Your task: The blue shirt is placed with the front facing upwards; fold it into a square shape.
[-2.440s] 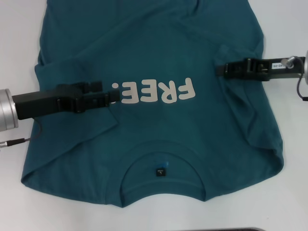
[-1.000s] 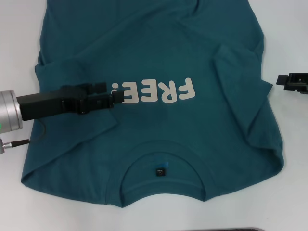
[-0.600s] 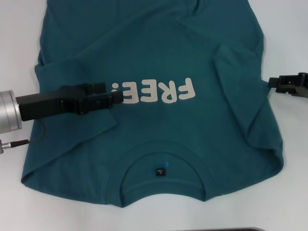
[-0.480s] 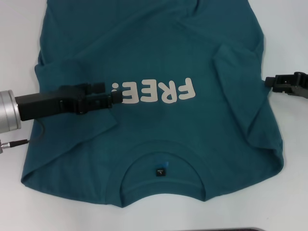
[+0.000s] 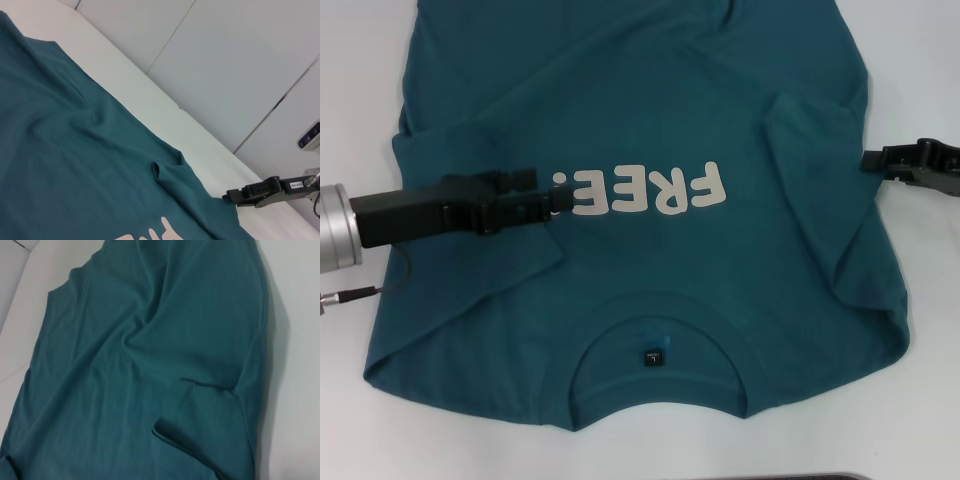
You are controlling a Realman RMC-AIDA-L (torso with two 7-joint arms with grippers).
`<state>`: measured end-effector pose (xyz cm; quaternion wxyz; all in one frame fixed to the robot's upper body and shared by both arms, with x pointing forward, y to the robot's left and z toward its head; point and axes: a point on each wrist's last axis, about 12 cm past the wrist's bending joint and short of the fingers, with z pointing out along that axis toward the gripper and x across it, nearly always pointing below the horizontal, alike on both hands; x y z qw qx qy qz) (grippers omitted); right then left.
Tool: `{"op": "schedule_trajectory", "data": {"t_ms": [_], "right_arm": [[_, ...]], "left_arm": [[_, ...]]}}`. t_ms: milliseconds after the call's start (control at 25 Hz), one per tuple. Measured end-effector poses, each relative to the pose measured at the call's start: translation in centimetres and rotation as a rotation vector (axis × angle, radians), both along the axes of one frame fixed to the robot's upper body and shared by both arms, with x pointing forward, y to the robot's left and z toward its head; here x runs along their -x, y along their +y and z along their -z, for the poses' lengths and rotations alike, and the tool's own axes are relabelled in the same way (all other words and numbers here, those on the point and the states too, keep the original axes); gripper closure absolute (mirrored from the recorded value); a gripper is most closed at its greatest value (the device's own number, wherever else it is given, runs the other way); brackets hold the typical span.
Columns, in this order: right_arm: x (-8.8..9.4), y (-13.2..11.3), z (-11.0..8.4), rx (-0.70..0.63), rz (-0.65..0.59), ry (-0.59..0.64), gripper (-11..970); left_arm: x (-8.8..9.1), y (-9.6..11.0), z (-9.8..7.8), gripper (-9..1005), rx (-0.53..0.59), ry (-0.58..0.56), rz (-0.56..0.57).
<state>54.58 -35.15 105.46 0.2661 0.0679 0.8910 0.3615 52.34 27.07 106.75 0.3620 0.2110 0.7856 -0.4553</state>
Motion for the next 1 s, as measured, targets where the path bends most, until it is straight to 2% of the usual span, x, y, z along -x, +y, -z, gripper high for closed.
{"op": "schedule_trajectory", "data": {"t_ms": [240, 360, 760, 1000], "right_arm": [[-0.1, 0.2, 0.0, 0.000, 0.002, -0.001, 691], [-0.1, 0.2, 0.0, 0.001, 0.002, -0.002, 886], [-0.1, 0.6, -0.3, -0.021, -0.034, -0.015, 942], [-0.7, 3.0, -1.4, -0.088, -0.154, -0.075, 949]], "left_arm": [[0.0, 0.0, 0.0, 138, 0.001, -0.001, -0.001], [-0.1, 0.0, 0.0, 139, 0.001, -0.002, -0.002], [-0.1, 0.0, -0.1, 139, 0.002, -0.002, -0.002], [-0.1, 0.0, -0.1, 139, 0.005, -0.004, -0.004]]}}
